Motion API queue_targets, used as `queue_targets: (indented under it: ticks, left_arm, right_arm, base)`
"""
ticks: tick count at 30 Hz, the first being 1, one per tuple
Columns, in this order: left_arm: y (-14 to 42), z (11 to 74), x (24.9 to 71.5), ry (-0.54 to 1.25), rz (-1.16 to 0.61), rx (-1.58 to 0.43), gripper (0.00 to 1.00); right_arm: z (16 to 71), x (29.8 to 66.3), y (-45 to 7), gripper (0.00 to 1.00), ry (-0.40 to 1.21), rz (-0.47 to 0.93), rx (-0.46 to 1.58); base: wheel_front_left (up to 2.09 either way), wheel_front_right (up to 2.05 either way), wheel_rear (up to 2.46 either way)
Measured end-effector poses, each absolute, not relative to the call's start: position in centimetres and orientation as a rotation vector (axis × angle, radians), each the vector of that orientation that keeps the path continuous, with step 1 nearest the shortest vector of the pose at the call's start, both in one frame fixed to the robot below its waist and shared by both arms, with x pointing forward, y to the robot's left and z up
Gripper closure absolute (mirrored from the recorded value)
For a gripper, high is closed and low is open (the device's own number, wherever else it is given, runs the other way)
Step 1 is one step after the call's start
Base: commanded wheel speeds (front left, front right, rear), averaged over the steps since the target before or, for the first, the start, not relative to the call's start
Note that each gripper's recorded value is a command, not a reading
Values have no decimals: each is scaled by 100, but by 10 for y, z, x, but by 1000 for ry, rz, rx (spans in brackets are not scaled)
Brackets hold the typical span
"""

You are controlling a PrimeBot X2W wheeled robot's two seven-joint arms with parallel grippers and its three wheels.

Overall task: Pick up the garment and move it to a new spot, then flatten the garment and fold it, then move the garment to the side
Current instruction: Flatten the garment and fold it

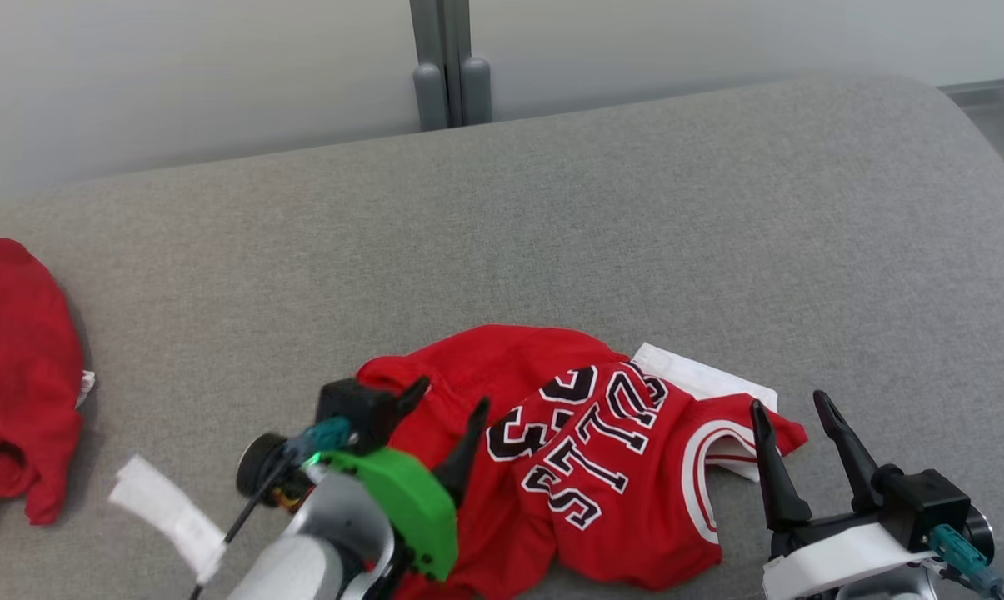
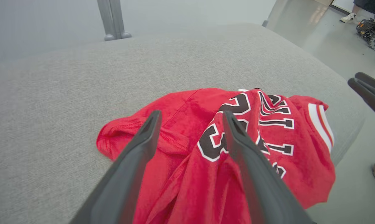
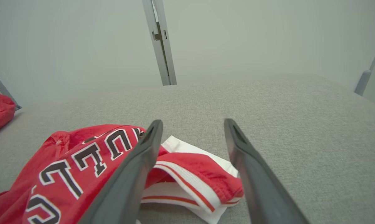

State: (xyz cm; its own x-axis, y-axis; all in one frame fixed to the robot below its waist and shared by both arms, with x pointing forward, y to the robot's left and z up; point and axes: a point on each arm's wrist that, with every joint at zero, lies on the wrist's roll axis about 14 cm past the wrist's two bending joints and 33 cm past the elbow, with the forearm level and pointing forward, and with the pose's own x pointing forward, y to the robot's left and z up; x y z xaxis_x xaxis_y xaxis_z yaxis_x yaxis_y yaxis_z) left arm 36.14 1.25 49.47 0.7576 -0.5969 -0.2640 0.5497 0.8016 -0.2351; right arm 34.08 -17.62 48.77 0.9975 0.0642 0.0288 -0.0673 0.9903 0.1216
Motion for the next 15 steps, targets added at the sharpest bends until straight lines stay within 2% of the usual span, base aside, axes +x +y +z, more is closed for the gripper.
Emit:
queue_targets:
  ticks: [3,8,15]
  left_arm:
    - [-21,491,386,365,-711,-101,0]
    - [-45,460,422,456,-767,41,0]
    - [-62,402,425,637,-845,168,0]
  right_arm:
    - [486,348,-179,0,-21,52,126]
    - [481,350,-190,0,-4,10,130]
    - [473,339,-218,0,25,-84,123]
  base:
    - [0,0,0]
    - [0,0,0]
    - [0,0,0]
